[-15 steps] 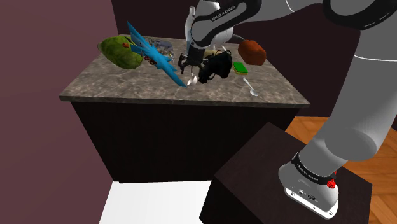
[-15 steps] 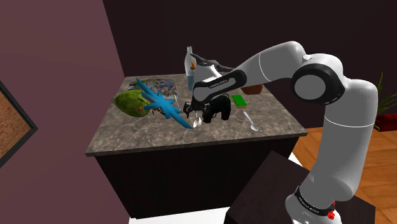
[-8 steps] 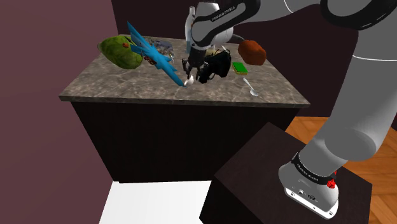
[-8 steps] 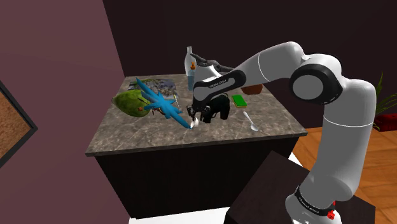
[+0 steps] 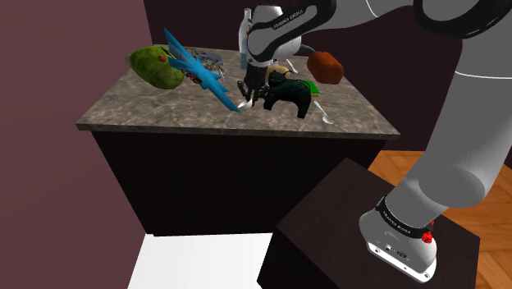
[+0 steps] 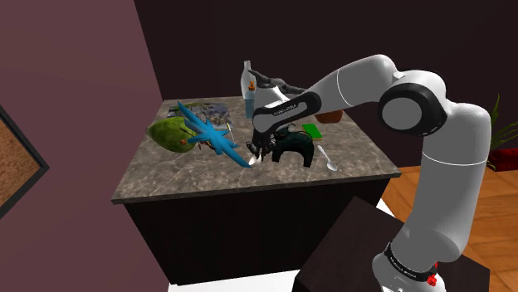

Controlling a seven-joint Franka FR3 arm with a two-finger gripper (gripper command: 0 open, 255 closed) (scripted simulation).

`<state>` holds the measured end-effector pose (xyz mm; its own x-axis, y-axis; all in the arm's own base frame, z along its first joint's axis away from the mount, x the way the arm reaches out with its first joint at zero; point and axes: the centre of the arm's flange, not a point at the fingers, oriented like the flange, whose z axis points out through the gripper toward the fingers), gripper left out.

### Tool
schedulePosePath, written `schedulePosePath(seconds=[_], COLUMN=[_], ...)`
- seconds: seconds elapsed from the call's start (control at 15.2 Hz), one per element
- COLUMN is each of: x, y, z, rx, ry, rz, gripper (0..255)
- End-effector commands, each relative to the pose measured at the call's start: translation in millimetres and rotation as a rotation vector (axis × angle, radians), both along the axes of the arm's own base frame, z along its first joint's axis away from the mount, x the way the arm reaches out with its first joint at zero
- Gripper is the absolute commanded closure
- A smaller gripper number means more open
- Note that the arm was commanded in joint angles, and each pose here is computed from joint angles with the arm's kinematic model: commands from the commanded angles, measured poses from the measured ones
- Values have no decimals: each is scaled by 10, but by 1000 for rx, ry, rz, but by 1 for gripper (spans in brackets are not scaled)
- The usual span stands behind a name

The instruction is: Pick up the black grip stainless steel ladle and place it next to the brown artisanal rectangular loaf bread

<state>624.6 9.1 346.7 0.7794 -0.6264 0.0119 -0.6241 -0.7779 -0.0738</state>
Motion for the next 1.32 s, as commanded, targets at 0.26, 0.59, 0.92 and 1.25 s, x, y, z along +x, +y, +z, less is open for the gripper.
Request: schedulePosePath(seconds=[0.26, 0.59, 0.92, 1.25], x=[-19, -18, -18, -18], y=[45, 45, 45, 45], z=[204, 468, 732, 996], rx=[1, 1, 1, 1], ry=[8, 8, 8, 8], rz=[2, 2, 2, 2], gripper=[255, 255, 255, 255])
